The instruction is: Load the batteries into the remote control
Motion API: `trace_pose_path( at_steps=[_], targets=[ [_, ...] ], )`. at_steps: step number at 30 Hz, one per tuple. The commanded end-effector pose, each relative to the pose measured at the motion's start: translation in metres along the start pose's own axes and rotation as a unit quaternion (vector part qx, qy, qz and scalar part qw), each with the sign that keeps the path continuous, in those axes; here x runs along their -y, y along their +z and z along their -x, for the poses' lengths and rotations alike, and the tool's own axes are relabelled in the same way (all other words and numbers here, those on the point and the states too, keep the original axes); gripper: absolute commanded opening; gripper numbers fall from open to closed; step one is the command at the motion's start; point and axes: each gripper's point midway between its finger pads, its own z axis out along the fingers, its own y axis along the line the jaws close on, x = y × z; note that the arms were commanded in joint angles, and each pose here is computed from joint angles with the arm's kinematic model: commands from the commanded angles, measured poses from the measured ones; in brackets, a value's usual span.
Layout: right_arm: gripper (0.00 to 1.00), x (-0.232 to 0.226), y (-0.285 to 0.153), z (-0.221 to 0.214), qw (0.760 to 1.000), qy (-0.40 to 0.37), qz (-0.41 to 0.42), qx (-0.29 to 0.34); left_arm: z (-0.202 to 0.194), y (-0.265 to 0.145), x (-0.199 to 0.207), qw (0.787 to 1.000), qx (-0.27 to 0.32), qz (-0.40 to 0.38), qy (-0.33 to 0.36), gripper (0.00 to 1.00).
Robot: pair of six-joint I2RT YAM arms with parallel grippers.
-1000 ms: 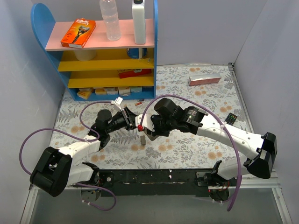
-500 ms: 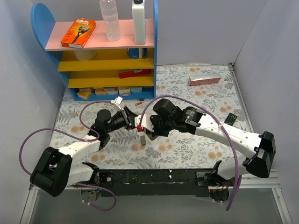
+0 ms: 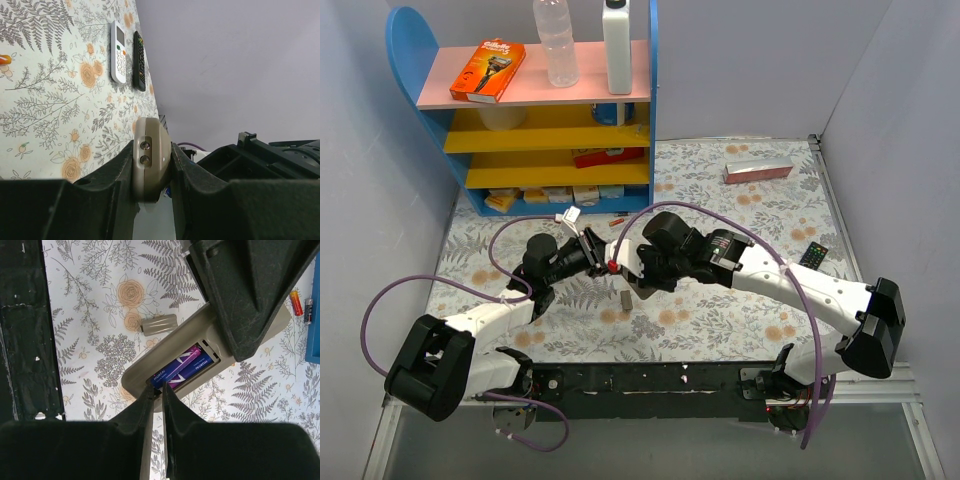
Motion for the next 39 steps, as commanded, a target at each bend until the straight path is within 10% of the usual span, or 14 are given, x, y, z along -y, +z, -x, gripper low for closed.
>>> trace_pose_path(
  at_steps=[1,23,32,39],
  targets=[
    [0.15,0.014,0.013,0.016,0.999,0.02,-0.03,0.027,0.007,-0.001,0.046,0.998,-0.002,-0.065,0.028,0.0],
    [0.07,0.019,0.052,0.037,0.997,0.073,0.01,0.01,0.007,-0.015,0.071,0.992,0.009,-0.085,0.093,0.0],
    [0.09,0.029,0.03,0.067,0.993,0.107,-0.012,0.048,0.032,-0.028,0.017,0.977,0.09,0.065,0.182,0.0],
    [0.47,0.047,0.007,0.065,0.977,0.176,-0.095,0.07,0.046,-0.06,-0.047,0.95,0.164,0.206,0.166,0.0]
  ],
)
